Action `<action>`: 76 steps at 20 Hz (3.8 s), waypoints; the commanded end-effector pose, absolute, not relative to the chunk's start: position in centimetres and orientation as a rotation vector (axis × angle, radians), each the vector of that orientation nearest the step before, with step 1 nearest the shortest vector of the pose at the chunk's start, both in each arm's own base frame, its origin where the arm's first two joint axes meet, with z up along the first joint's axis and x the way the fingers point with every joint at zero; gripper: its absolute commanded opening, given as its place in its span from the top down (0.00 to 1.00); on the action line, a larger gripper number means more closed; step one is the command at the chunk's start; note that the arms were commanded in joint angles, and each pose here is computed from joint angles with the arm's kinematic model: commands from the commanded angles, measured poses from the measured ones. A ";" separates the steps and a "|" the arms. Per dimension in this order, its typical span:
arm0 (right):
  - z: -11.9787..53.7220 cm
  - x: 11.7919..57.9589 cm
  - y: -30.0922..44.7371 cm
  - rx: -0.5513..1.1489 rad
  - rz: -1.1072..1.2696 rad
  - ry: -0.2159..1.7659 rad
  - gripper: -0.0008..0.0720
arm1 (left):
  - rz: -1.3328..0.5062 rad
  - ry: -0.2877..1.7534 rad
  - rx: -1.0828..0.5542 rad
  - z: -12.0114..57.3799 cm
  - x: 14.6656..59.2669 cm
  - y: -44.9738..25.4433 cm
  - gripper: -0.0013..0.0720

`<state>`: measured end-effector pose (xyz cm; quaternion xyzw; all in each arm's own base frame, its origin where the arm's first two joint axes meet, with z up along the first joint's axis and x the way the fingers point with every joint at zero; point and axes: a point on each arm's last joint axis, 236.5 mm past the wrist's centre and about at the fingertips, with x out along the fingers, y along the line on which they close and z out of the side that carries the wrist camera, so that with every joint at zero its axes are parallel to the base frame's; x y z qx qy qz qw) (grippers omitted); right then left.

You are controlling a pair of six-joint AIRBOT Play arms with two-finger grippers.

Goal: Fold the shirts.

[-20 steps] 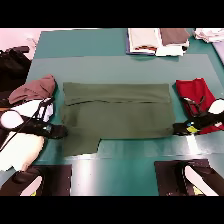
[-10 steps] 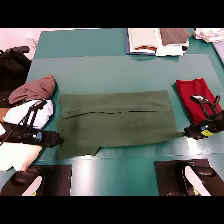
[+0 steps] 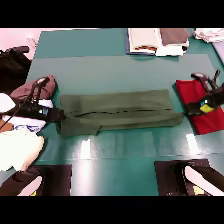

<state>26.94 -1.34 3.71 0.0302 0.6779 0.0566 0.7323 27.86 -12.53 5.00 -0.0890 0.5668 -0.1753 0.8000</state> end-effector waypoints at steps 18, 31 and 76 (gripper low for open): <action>3.6 41.1 -0.5 0.353 0.307 1.297 0.28 | -0.257 1.029 -0.112 7.0 43.1 -11.5 0.24; -8.9 34.7 -0.9 0.744 0.335 1.501 0.21 | -0.488 1.116 -0.192 4.9 40.2 -23.3 0.94; 14.6 34.5 49.5 0.229 1.286 0.888 0.65 | -0.105 0.561 -0.047 29.9 44.4 -3.7 0.94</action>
